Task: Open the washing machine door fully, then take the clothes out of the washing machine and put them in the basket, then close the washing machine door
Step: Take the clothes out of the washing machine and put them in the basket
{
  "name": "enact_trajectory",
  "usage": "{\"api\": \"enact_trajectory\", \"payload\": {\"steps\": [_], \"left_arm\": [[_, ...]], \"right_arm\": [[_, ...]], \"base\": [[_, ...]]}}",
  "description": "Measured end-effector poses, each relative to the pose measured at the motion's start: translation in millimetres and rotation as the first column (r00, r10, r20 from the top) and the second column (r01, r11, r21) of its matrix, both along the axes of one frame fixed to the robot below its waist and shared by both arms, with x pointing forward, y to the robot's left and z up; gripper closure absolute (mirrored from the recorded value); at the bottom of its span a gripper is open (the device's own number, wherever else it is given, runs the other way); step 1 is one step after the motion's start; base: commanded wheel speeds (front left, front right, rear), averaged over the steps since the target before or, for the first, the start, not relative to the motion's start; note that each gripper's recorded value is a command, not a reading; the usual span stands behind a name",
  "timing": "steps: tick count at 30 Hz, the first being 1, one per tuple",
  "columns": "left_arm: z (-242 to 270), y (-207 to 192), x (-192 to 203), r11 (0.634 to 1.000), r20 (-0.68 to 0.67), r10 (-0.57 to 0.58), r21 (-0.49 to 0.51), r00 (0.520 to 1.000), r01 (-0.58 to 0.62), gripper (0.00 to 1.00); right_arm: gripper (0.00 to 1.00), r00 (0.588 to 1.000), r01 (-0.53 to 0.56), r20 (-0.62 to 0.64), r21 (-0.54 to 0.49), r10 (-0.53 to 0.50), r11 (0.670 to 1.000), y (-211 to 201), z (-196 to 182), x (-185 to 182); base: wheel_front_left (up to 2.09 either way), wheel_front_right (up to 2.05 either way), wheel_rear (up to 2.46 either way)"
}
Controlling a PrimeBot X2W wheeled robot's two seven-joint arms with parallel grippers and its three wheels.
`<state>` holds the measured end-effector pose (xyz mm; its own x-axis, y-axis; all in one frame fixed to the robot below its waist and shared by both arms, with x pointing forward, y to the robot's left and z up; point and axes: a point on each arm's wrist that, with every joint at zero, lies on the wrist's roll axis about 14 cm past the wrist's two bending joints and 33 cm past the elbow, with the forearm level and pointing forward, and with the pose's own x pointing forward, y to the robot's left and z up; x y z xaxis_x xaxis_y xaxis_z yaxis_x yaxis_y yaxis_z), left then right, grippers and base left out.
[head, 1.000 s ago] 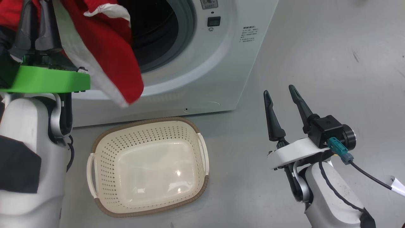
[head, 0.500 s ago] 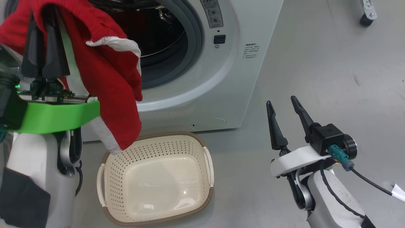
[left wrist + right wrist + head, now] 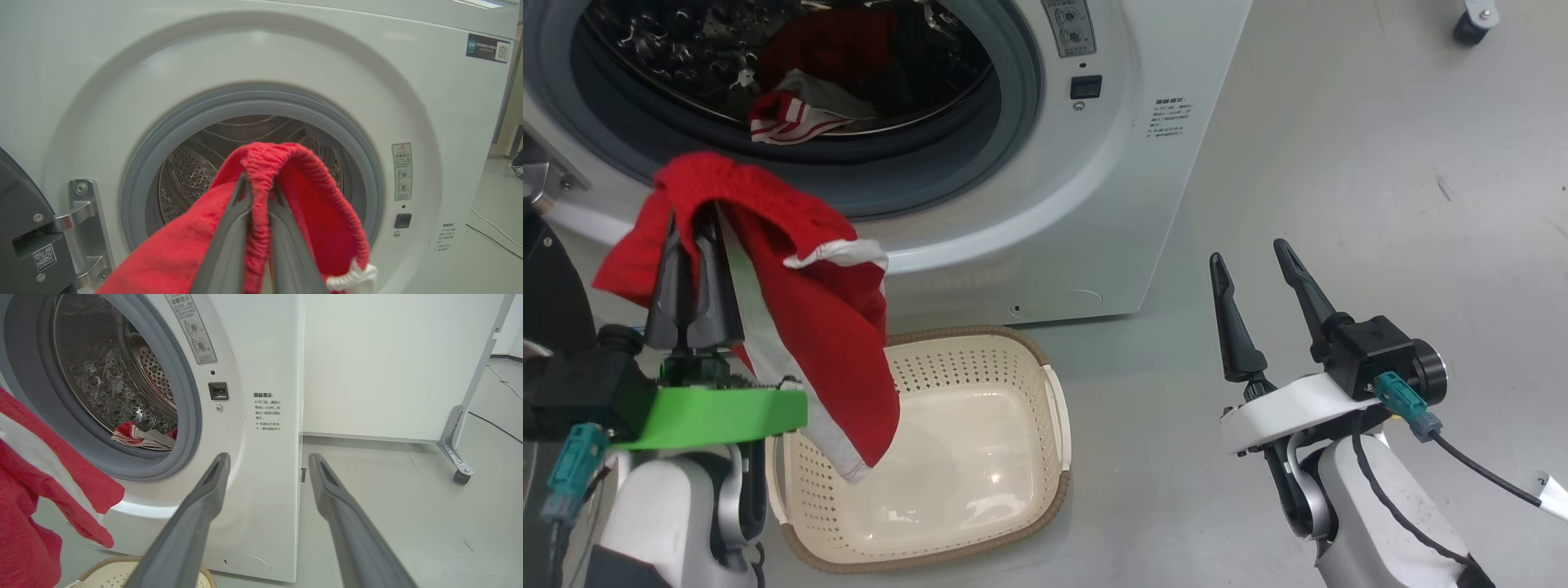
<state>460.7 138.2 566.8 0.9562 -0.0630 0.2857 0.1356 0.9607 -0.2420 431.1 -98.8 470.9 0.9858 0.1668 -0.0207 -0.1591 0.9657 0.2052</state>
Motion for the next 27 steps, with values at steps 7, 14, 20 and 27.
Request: {"api": "enact_trajectory", "payload": {"steps": [7, 14, 20, 27], "left_arm": [[-75, 1, -9, 1.000, -0.219, 0.004, -0.013, 0.976, -0.007, 1.00], [-129, -7, -12, 0.999, -0.366, -0.030, -0.043, 0.930, 0.015, 1.00], [-183, -14, -5, 0.997, -0.489, -0.068, -0.060, 0.869, 0.044, 1.00], [-228, -13, 16, 0.997, -0.566, -0.077, -0.051, 0.821, 0.058, 1.00]], "right_arm": [[0.00, 1.000, -0.002, -0.012, -0.003, 0.002, 1.000, 0, -7, 4], [0.00, 1.000, -0.003, -0.026, -0.004, 0.003, 1.000, 0, -16, 11], [0.00, 0.999, -0.014, -0.037, 0.003, 0.014, 1.000, 3, -27, 22], [0.00, 0.998, -0.001, -0.067, 0.009, 0.002, 1.000, -2, -44, 32]], "base": [[0.00, 0.00, 0.00], [0.00, 0.00, 0.00], [0.00, 0.00, 0.00], [0.00, 0.00, 0.00]]}}
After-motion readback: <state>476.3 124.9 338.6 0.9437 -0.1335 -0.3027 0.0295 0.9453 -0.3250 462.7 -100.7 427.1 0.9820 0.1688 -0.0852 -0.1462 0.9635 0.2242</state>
